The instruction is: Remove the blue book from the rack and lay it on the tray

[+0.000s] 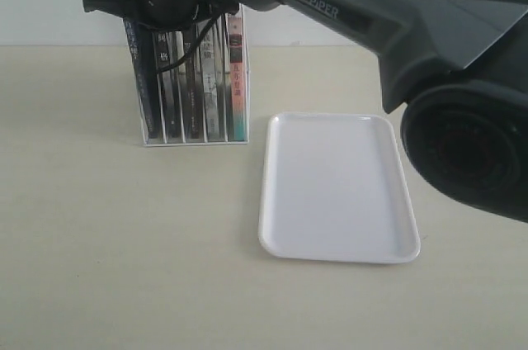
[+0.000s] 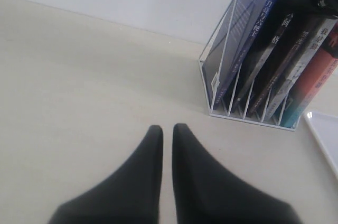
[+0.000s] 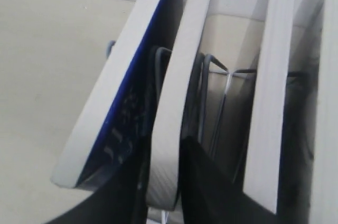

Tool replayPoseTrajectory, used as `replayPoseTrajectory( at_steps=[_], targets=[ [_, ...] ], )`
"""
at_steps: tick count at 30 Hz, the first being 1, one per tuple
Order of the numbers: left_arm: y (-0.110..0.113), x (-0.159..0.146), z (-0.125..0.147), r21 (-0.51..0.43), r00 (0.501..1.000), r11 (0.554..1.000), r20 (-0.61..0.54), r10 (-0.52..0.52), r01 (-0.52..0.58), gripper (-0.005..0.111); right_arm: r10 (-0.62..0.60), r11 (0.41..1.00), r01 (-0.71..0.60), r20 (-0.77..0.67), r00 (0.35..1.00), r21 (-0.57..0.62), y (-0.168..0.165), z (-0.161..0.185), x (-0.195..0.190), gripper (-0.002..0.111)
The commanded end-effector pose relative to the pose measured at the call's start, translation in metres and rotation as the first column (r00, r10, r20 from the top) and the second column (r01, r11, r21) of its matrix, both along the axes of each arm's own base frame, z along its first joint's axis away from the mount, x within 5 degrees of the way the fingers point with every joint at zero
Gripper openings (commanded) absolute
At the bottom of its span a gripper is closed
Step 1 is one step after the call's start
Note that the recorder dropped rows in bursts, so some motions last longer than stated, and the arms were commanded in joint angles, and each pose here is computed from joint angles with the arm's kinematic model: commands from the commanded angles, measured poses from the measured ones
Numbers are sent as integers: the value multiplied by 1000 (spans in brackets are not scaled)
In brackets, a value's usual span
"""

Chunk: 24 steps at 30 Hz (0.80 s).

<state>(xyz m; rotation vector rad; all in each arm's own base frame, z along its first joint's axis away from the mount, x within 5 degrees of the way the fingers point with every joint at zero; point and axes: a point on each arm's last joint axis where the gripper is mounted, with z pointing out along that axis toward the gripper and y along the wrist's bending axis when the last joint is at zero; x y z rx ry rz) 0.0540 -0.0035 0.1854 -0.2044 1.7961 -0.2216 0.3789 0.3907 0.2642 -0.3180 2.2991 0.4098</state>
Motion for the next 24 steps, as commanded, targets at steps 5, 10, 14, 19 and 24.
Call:
replayPoseTrajectory(
  at_steps=[5,10,14,19,24],
  targets=[
    [0,0,0,6,1000,1000,8,-4,4,6,23,999,-24,42,999,28,-5,27,-4,0],
    [0,0,0,6,1000,1000,8,-4,4,6,31,998,-37,112,993,51,-15,63,-12,0],
    [0,0,0,6,1000,1000,8,-4,4,6,32,997,-42,152,988,61,-21,81,-16,0],
    [0,0,0,6,1000,1000,8,-4,4,6,33,997,-42,156,987,57,-21,82,-17,0],
    [0,0,0,6,1000,1000,8,-4,4,6,34,997,-44,162,986,59,-21,83,-16,0]
  ],
)
